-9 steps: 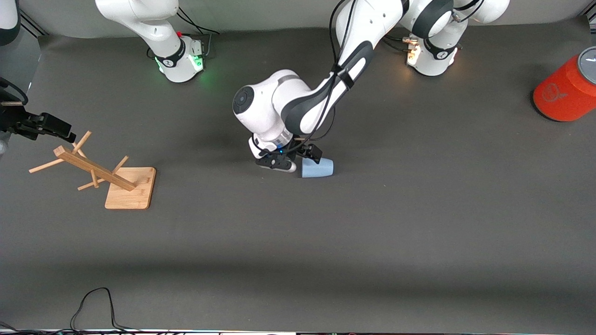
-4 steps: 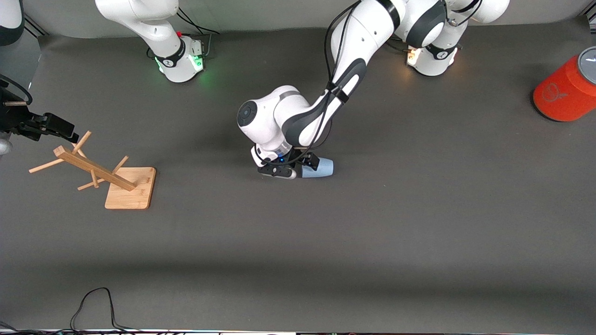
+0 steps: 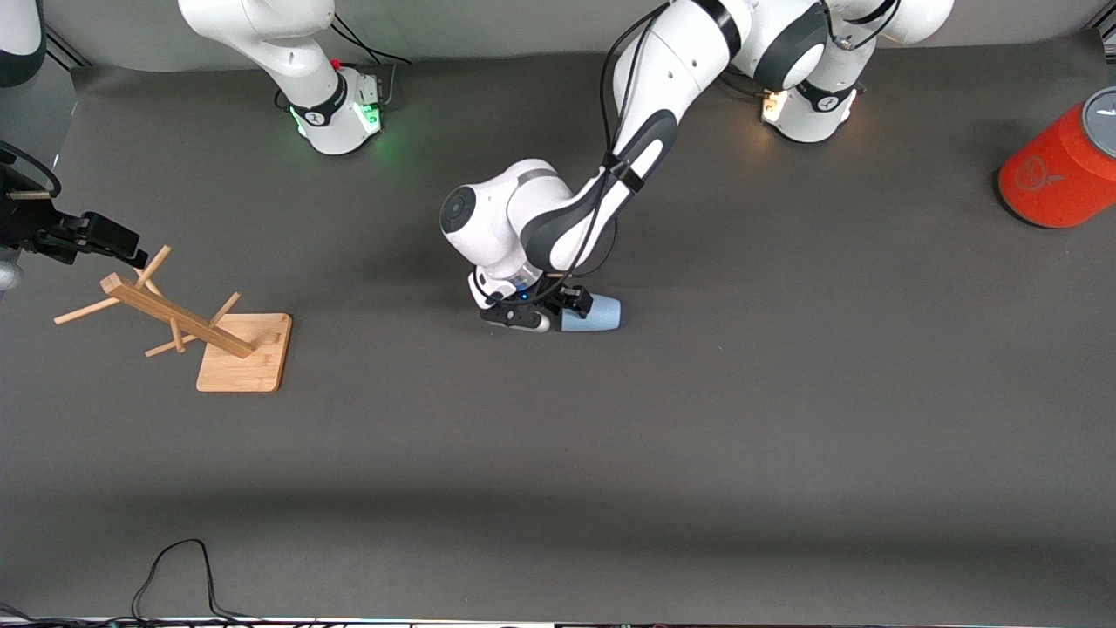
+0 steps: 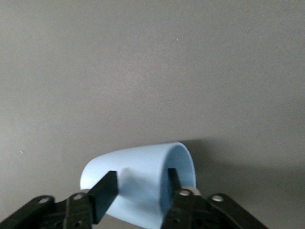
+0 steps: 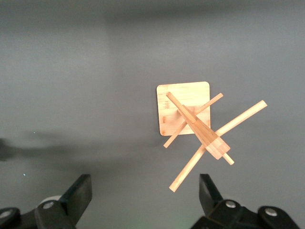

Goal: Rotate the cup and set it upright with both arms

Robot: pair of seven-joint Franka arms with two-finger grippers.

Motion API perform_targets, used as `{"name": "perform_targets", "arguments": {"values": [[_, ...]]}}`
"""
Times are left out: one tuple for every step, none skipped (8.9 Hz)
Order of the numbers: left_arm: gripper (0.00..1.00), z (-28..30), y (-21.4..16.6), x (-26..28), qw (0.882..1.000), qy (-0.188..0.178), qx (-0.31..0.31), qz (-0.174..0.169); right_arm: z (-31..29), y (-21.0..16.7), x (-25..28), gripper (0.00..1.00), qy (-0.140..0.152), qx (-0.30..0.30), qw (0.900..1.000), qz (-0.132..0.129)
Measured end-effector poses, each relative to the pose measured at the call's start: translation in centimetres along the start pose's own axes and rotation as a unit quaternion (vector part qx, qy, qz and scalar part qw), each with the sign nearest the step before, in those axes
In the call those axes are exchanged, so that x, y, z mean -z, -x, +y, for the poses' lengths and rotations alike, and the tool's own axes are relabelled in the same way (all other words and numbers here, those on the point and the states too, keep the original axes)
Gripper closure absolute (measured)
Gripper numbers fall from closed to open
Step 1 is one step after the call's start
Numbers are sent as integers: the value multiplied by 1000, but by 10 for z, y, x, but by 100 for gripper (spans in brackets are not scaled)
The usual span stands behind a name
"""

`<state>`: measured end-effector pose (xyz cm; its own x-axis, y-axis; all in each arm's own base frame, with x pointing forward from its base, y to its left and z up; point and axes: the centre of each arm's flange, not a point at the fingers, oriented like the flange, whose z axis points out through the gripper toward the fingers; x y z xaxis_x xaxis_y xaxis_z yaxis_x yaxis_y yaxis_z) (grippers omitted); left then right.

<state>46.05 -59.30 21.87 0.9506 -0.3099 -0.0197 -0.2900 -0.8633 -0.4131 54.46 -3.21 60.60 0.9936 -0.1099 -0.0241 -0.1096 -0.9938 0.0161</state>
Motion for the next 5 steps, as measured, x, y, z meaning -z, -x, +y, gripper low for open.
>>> {"name": "perform_targets", "arguments": {"values": [[70, 0, 0, 1, 1000, -2, -1, 3, 0, 0, -1, 0, 0, 0, 1000, -1], [82, 2, 1, 0, 1000, -3, -2, 2, 0, 0, -1, 0, 0, 0, 1000, -1], [98, 5, 3, -3, 1000, -4, -4, 1, -1, -1, -2, 0, 0, 1, 1000, -2], [100, 6, 4, -6, 1000, -6, -5, -1, -2, -1, -3, 0, 0, 2, 1000, -3], [100, 5, 4, -5, 1000, -7, -6, -2, -2, -2, -4, 0, 1, 2, 1000, -4]]}}
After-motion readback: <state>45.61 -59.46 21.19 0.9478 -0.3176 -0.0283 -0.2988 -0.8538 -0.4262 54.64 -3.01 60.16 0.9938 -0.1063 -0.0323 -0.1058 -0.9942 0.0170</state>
